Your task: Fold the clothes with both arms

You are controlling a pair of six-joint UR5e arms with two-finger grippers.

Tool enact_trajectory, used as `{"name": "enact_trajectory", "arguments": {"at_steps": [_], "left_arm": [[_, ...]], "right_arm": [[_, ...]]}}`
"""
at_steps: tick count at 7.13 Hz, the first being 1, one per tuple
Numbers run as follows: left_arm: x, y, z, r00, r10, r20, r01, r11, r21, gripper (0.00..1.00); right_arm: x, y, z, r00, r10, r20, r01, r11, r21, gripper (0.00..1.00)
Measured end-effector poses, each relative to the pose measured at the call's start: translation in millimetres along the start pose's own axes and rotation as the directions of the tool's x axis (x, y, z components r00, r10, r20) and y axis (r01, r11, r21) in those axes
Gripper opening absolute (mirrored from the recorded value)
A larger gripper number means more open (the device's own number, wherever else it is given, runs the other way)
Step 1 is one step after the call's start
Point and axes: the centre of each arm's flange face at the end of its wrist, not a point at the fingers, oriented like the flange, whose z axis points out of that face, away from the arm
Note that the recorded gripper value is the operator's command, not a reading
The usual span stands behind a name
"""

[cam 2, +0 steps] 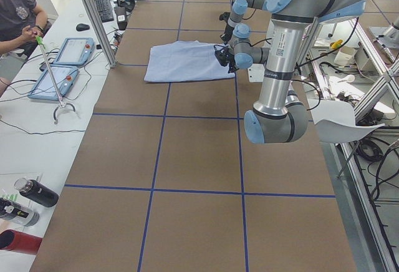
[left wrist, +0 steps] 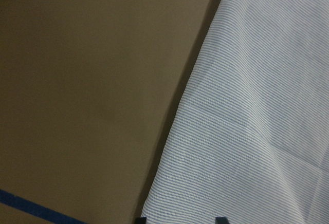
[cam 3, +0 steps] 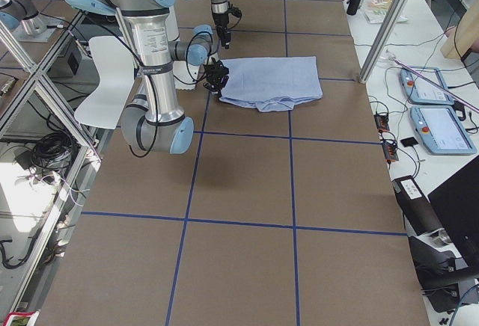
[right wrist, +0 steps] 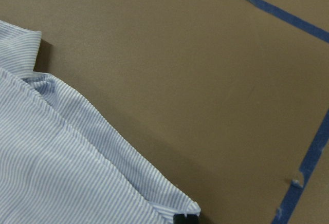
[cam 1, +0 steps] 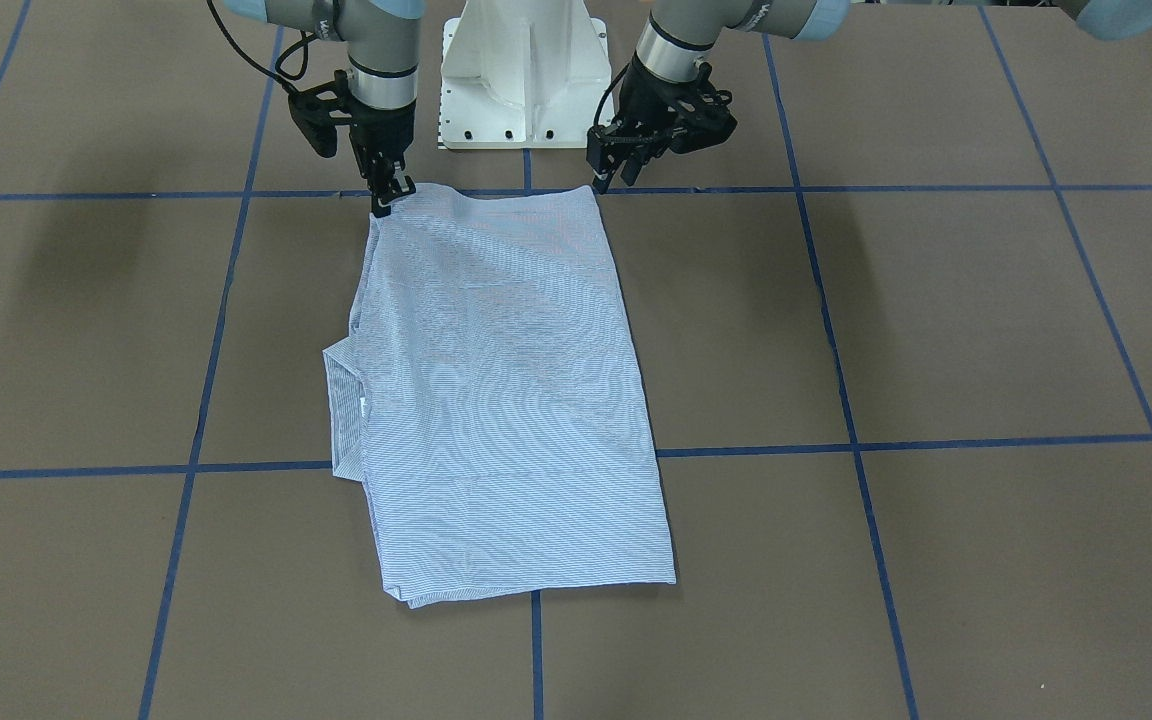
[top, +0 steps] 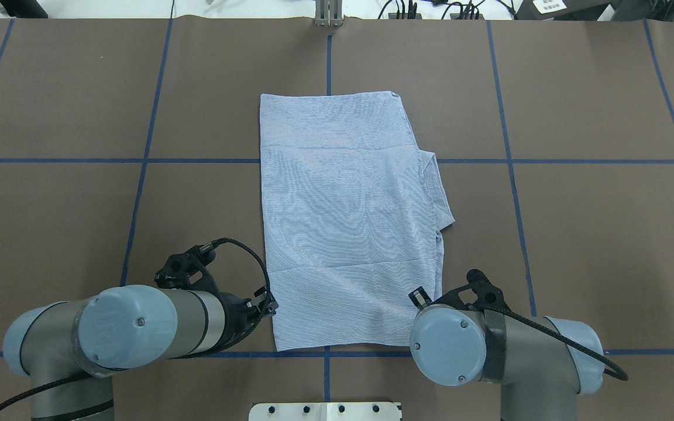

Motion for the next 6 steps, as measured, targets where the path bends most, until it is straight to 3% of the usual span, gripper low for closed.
{"name": "enact_trajectory", "arguments": {"at_steps": [3,6], "left_arm": [[-19,31,39,0.999,-0.004,0.052,0.004,1.000,-0.013,0.50],[-18,45,46,0.998,0.005,0.056,-0.003,1.000,-0.025,0.49]], "right_arm": [[-1,1,-2,1.000,0.000,0.001,0.000,1.000,-0.002,0.00],[-3,5,-6,1.000,-0.001,0.001,0.001,1.000,-0.003,0.00]]}}
